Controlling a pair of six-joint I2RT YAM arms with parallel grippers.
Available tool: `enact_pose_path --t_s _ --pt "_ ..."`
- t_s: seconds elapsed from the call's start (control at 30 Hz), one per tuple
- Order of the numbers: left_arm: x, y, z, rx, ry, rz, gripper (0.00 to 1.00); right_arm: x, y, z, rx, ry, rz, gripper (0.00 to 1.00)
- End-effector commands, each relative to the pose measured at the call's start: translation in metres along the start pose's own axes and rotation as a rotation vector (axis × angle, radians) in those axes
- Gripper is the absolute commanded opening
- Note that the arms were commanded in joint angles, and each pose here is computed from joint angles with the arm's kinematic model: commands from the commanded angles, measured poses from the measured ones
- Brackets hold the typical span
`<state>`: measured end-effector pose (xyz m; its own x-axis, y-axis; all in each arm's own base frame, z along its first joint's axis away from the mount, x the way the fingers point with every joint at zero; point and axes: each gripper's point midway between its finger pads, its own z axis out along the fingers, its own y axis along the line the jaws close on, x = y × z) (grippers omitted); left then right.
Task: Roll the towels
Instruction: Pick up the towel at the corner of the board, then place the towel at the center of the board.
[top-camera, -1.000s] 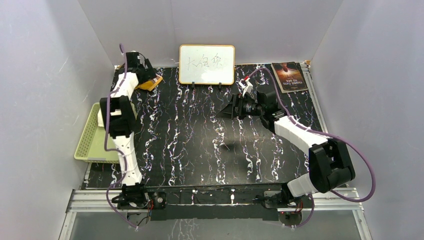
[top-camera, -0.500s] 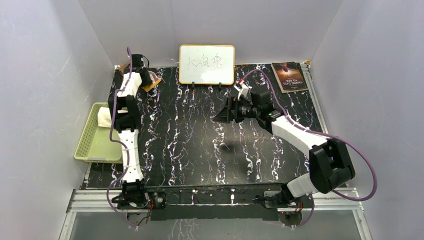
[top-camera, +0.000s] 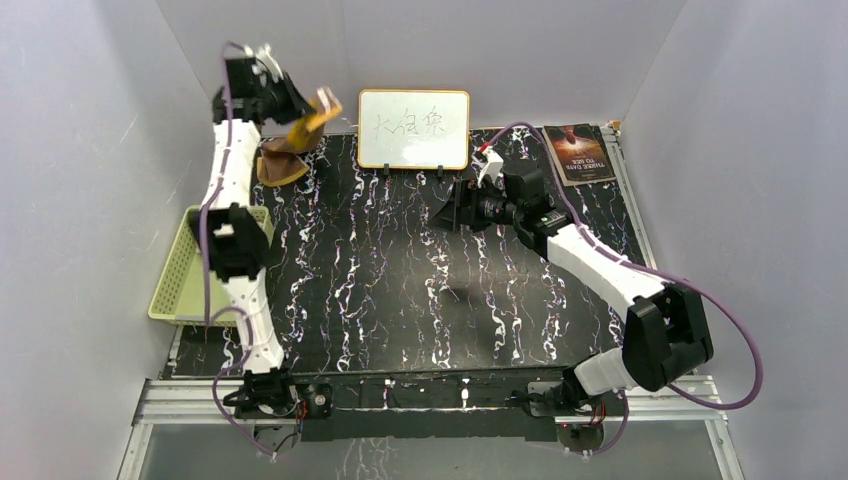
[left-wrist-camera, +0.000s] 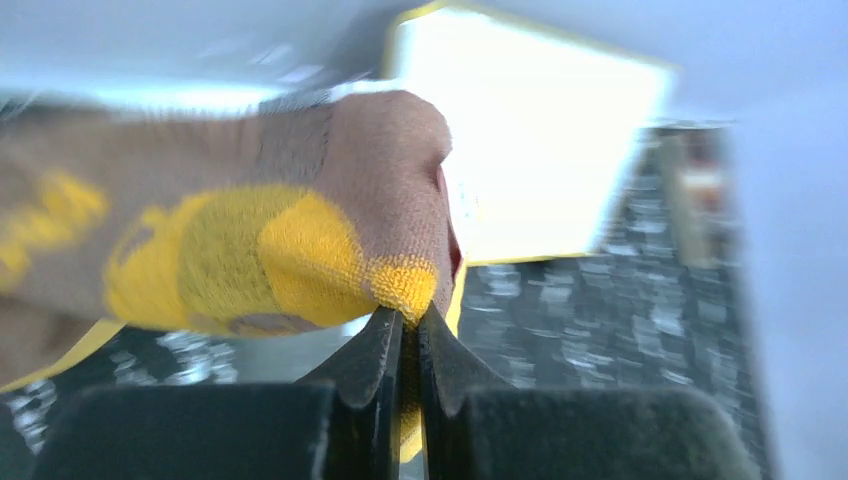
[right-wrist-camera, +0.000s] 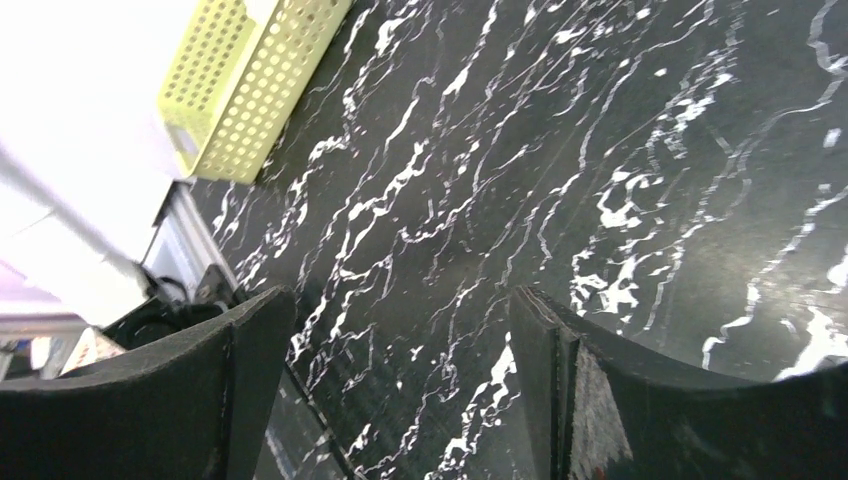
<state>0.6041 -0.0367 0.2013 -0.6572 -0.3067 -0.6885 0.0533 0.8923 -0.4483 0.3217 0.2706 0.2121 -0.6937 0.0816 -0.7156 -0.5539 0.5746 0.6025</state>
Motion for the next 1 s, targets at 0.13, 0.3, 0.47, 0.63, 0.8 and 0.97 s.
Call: enact_pose_path --t_s 0.13,0.3,0.47,0.63,0.8,0.97 --pt "-0.054 -0.233 -0.331 0.794 -0.362 0.300 0.00 -0.085 0.008 -0.046 0.187 -0.363 -0.085 0.98" --pt "-0.046 -0.057 -0.270 0.489 -0.321 -0.109 0.52 -0.075 -0.018 -0.040 0.265 -0.358 -0.058 0.98" --pt "0.033 0.030 -0.188 0.252 -0.121 -0.270 0.98 -0.064 -0.033 -0.034 0.314 -0.314 -0.055 0.98" --pt "0.095 0.031 -0.174 0.209 -0.046 -0.293 0.98 -0.046 -0.045 -0.025 0.319 -0.251 -0.077 0.98" --pt "0.144 0.009 -0.175 0.204 0.057 -0.282 0.98 -0.001 -0.062 -0.007 0.307 -0.079 -0.035 0.97" --pt "0.194 -0.028 -0.171 0.143 0.181 -0.096 0.98 0.015 -0.097 -0.014 0.456 -0.006 -0.098 0.93"
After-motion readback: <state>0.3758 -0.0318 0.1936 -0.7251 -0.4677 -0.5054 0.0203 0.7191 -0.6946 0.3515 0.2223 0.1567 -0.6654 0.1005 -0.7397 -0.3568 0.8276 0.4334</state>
